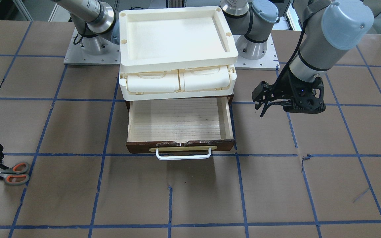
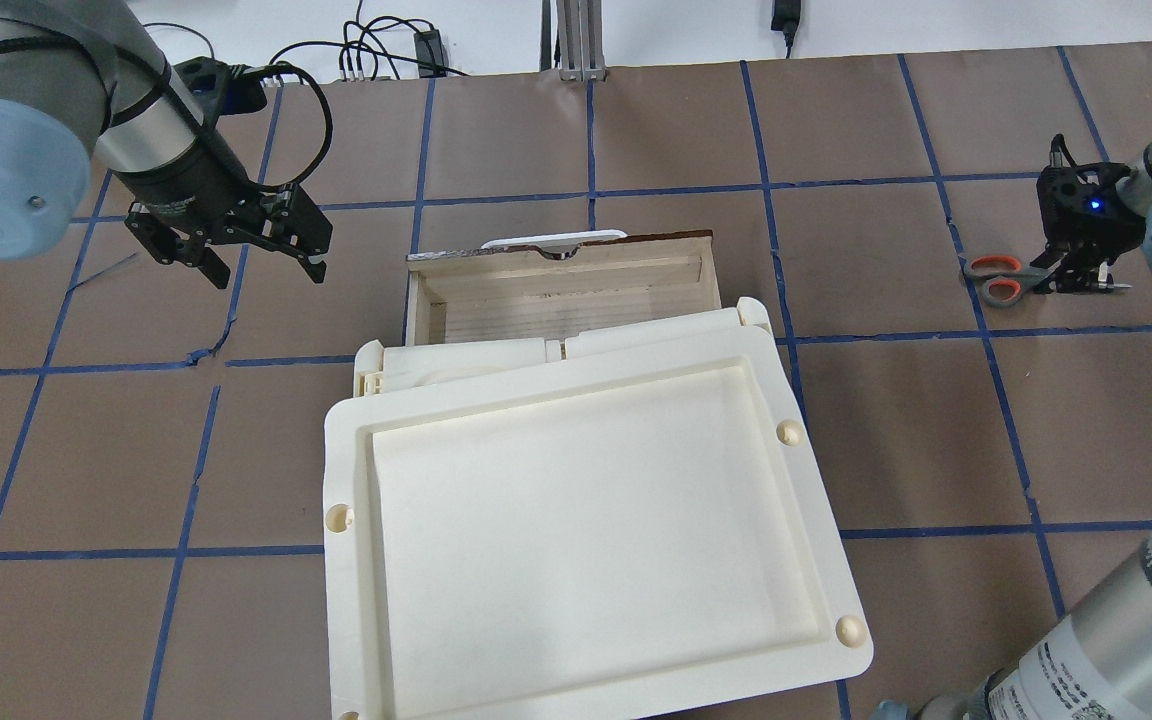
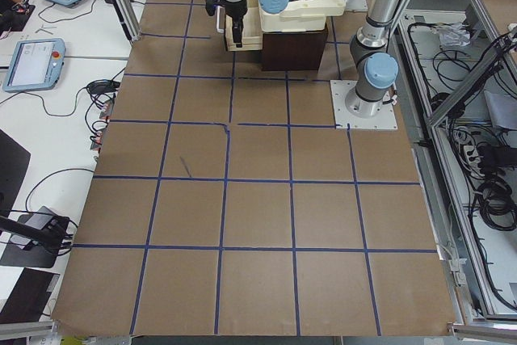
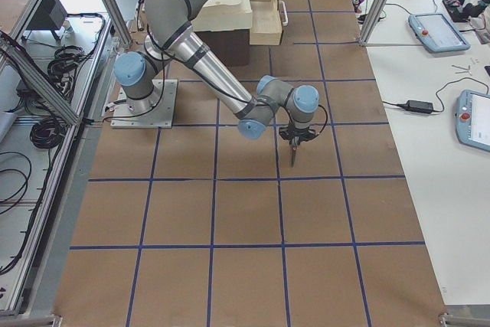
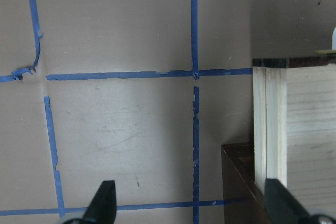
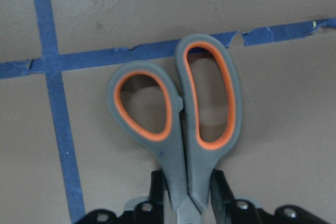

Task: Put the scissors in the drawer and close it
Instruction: 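Lower the right gripper and grasp the scissors by the handles, then lift the scissors and carry them with the right gripper over the open drawer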

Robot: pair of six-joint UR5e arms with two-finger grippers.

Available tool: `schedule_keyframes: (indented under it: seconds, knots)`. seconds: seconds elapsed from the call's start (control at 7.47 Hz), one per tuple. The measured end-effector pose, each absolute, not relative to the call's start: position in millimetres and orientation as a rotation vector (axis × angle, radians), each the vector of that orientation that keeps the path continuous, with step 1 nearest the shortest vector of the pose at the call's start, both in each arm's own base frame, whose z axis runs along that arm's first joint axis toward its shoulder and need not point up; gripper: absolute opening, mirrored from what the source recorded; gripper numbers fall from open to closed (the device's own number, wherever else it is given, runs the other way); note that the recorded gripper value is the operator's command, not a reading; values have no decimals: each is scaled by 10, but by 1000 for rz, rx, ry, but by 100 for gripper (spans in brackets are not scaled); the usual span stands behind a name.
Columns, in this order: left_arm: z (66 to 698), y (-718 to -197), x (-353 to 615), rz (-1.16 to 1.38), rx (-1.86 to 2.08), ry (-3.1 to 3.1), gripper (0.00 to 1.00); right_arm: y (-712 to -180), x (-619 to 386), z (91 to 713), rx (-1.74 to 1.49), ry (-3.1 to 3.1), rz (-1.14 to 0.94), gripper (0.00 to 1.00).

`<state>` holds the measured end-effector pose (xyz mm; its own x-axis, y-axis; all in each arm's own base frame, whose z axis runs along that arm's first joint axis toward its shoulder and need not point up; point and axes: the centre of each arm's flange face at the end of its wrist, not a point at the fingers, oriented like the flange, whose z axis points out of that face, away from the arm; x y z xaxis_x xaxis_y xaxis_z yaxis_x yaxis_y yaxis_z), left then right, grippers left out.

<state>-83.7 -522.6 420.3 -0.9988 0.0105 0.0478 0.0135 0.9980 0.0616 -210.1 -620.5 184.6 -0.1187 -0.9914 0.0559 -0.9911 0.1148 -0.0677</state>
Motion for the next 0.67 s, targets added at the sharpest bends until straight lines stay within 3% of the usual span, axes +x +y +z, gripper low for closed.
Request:
schedule_keyframes:
  seconds: [0.27, 0.67]
  knots:
    - [4202, -5227, -834, -96, -18, -3093, 100, -6243, -2024, 2161, -2105, 2384, -167, 1]
    - [4204, -5227, -834, -95, -25, -3093, 100, -6387, -1303, 3154, -2139, 2413, -238, 0]
